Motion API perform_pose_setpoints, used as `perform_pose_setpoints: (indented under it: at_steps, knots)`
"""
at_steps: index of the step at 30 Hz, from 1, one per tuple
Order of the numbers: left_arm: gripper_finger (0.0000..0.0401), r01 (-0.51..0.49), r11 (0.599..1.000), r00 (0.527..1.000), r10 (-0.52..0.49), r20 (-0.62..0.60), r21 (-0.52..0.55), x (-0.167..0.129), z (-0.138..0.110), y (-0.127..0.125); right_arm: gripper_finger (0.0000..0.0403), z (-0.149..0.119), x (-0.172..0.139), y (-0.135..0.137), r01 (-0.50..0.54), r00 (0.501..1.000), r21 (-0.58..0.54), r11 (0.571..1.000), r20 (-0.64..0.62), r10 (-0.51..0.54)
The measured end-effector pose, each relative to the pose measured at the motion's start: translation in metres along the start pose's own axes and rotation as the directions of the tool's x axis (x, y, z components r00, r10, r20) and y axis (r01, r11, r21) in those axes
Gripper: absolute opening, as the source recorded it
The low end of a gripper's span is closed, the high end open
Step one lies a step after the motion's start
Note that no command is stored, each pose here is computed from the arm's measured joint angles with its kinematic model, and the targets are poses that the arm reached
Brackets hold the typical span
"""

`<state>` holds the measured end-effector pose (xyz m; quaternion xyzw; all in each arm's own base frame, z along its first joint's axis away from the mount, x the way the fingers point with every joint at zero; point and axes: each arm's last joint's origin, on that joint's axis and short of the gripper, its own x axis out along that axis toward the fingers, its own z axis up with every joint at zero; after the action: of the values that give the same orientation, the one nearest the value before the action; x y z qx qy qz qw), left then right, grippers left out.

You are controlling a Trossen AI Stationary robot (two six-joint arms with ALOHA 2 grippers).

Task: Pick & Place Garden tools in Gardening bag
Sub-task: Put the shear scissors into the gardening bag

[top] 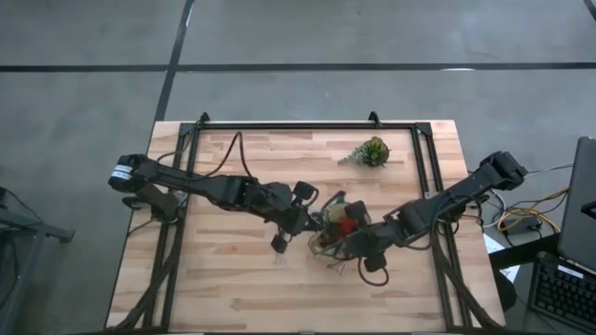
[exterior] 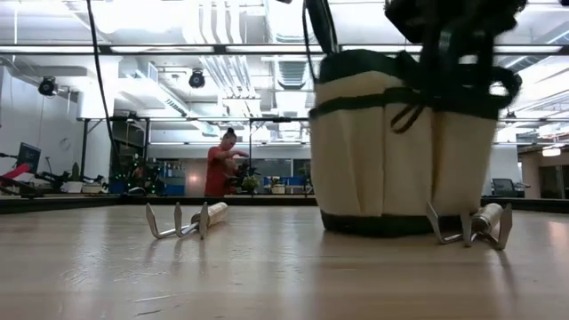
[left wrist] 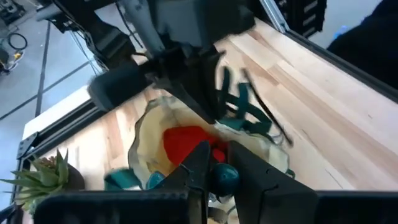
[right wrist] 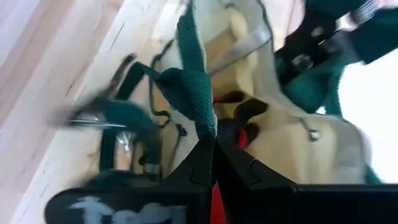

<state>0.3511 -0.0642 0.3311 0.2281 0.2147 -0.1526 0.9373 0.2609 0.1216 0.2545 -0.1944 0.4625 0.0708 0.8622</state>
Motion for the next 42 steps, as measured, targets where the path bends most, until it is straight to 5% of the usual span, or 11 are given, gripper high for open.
perform_pose_setpoints:
  at_steps: [14,26,34,42]
  knots:
    - [0.0044,0.02,1.0,1.0,-0.02,-0.001,0.023,0.01,-0.018,-0.006,0.0008,-0.009,0.004,0.011,0.007,1.0,0.021,1.0,-0.03,-0.007]
    - [0.0054,0.015,0.998,1.0,-0.014,0.005,-0.063,0.019,-0.033,-0.003,0.0008,-0.009,0.004,0.011,0.01,1.0,0.023,1.0,-0.03,-0.009]
    - [0.0043,-0.033,0.981,0.993,0.054,-0.108,0.19,0.015,-0.028,-0.008,0.0008,-0.009,0.004,0.011,0.014,0.999,0.033,0.999,-0.03,-0.013]
    - [0.0051,-0.013,0.981,0.986,0.045,-0.16,0.195,0.013,-0.03,-0.008,0.0008,-0.009,0.004,0.011,0.015,1.0,0.035,0.999,-0.027,-0.014]
